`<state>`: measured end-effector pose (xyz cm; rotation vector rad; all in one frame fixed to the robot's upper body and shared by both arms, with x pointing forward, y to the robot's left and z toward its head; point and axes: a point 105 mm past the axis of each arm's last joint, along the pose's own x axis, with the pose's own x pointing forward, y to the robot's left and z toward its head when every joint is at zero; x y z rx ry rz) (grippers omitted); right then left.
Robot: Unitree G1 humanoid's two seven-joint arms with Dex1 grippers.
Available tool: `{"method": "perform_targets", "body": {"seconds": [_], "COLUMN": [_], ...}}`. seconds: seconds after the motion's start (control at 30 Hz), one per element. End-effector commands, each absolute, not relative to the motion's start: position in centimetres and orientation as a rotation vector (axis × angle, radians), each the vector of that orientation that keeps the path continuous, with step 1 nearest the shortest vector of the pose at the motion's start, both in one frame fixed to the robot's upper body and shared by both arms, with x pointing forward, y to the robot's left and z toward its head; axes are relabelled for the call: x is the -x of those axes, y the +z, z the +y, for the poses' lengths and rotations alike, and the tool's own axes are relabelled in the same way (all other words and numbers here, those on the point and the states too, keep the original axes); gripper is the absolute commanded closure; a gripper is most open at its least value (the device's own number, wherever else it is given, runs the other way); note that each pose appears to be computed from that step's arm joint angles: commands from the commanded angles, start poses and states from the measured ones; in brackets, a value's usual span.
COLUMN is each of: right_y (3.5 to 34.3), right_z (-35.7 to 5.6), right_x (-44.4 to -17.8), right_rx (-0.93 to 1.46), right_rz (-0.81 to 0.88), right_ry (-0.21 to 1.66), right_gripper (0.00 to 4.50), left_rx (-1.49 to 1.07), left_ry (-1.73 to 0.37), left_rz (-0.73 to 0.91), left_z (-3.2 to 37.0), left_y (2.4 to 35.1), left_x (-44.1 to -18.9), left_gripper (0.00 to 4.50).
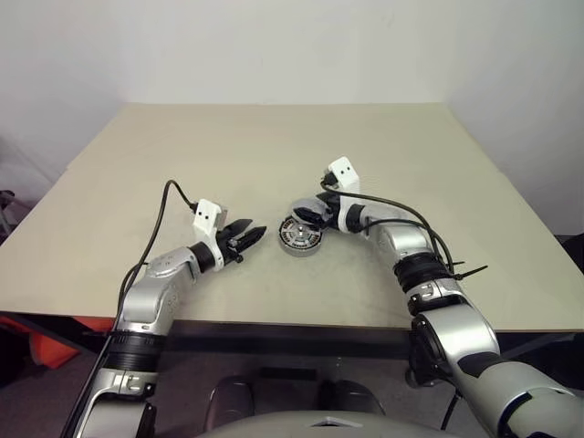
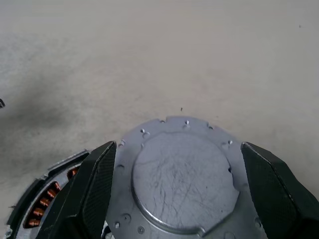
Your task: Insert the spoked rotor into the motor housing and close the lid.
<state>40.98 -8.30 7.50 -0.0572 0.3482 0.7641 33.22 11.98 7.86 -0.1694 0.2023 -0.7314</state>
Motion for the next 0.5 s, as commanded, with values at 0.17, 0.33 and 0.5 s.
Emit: {"method": "perform_targets", "body": {"seconds": [0.17, 0.33, 0.5], "right_y": [9.1, 8.7, 8.7], "right_z": [-7.9, -7.9, -8.0], "right_x": [-41.8, -41.7, -41.8], "right_rx": [0.059, 0.058, 0.061], "right_rz": [0.288, 0.3, 0.304], "right_ry": [0.76, 0.762, 0.759], "right_gripper": [0.01, 0.42, 1.48], "left_rx": [0.142, 0.139, 0.137], "left_ry": [-0.726, -0.724, -0.721], "left_rz": [0.129, 0.128, 0.127], "left_z": [12.4, 12.5, 12.5], "left_y": [9.7, 9.8, 9.8], "left_x": [-33.5, -33.5, -33.6], "left_gripper": [2.1, 2.1, 2.1]}}
